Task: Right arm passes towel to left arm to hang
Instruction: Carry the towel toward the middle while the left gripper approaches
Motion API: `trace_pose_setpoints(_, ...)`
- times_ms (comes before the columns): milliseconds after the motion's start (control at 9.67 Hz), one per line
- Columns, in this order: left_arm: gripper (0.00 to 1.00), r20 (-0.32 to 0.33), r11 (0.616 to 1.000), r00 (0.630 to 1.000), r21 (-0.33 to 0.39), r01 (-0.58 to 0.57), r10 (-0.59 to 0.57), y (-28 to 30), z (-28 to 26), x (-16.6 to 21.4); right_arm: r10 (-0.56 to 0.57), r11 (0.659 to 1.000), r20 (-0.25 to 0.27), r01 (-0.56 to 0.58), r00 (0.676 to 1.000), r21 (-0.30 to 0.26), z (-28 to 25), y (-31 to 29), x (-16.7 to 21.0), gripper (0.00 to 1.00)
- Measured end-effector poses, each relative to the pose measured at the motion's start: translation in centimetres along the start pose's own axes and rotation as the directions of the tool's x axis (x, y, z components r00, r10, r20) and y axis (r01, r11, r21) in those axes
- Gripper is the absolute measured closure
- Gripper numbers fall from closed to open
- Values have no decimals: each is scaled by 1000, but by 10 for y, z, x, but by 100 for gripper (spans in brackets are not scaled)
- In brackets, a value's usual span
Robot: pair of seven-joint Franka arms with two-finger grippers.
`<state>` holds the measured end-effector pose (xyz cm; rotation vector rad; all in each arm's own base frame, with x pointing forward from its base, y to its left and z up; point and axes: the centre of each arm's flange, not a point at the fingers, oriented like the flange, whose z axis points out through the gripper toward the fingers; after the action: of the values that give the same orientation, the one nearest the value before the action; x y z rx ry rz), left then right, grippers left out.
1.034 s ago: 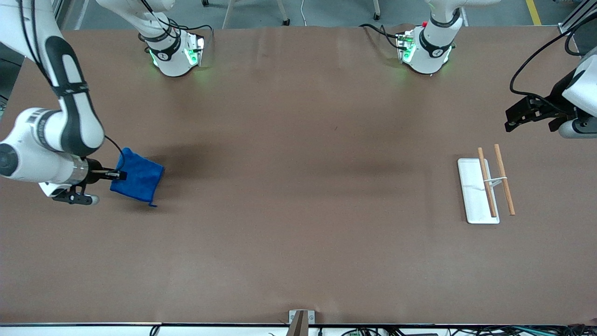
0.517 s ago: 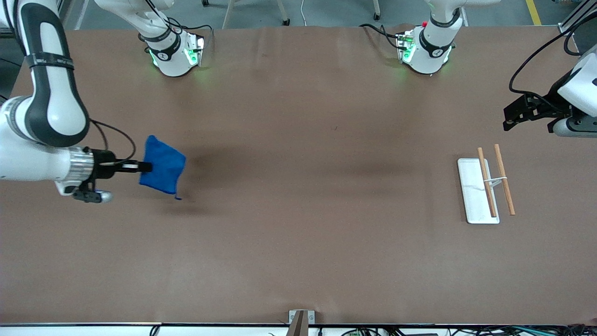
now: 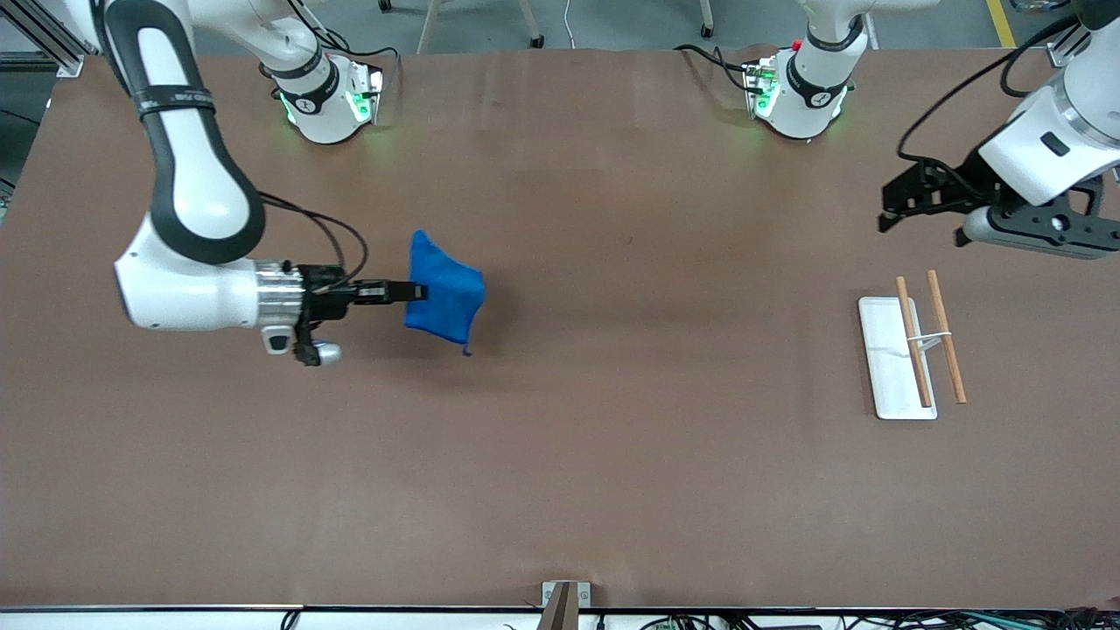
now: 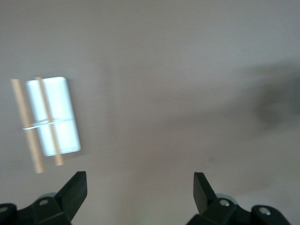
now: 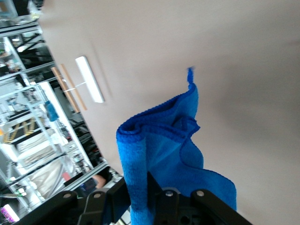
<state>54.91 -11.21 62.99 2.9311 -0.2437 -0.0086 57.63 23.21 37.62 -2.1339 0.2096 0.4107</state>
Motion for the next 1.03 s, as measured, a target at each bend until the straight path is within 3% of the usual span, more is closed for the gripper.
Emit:
trace_pose_setpoints(310,0,93,986,993,-159,-56,72,54,45,3,15,982,28,-20,999,186,62,-51,-27,86)
trace_pose_setpoints(621,0,211,940,970,-340,-39,117,90,111,16,8,932,35,-20,999,361,96,-102,-62,86)
trace_pose_setpoints(828,0,241,884,955,-465,-41,171,98,145,24,-9,899,46,-12,999,438,109,-115,-74,86)
trace_pose_setpoints(1034,0,246,803,943,-594,-37,225,94,176,25,-18,886,54,-9,998,464,118,-118,-80,86)
